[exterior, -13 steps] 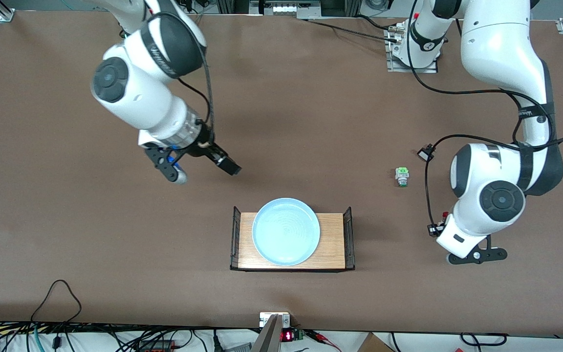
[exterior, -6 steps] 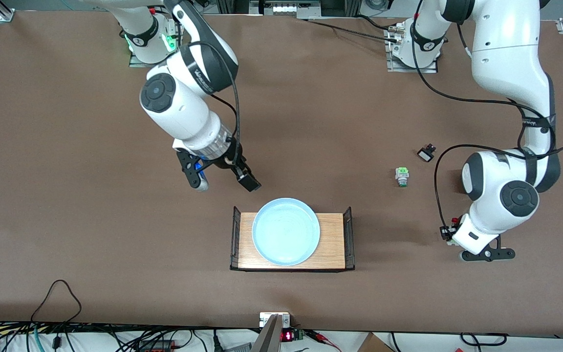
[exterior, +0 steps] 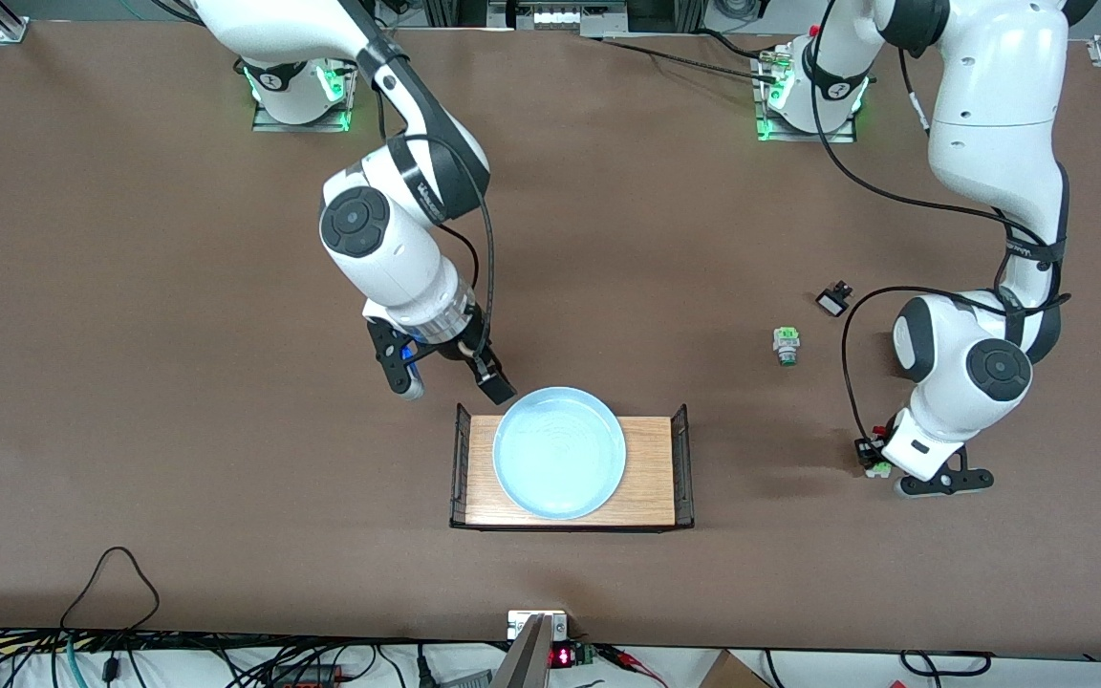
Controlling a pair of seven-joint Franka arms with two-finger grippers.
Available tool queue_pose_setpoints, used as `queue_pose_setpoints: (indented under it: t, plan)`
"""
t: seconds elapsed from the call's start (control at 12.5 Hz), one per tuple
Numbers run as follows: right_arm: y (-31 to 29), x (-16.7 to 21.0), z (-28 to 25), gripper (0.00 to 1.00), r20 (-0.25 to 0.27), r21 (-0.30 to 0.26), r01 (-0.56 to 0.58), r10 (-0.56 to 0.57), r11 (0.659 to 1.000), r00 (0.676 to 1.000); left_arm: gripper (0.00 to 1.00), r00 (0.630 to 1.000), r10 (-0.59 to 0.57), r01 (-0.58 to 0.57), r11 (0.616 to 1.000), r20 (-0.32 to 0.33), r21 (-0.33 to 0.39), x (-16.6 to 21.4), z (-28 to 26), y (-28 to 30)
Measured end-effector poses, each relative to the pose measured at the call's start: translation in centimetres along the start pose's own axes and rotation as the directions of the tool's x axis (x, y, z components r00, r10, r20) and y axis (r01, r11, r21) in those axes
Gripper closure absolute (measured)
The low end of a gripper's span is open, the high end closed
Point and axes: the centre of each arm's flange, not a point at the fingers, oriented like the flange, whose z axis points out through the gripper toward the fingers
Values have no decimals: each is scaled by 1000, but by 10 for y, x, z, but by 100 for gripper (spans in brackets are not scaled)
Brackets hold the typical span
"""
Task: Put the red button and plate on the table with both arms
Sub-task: 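Set the button on the table while the right gripper reaches the plate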
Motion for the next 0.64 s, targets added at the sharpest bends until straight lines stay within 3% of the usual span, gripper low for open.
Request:
queue_pose_setpoints:
  t: [0.48, 0.64]
  plan:
    - [-2, 4, 30, 0, -13, 57, -5, 5, 998, 1000, 58, 1000, 27, -27, 1000, -14, -11, -3, 9, -7]
    - [0, -1, 36, 0, -13, 57, 1, 0, 998, 1000, 41, 1000, 23, -23, 1000, -13, -17, -3, 12, -12]
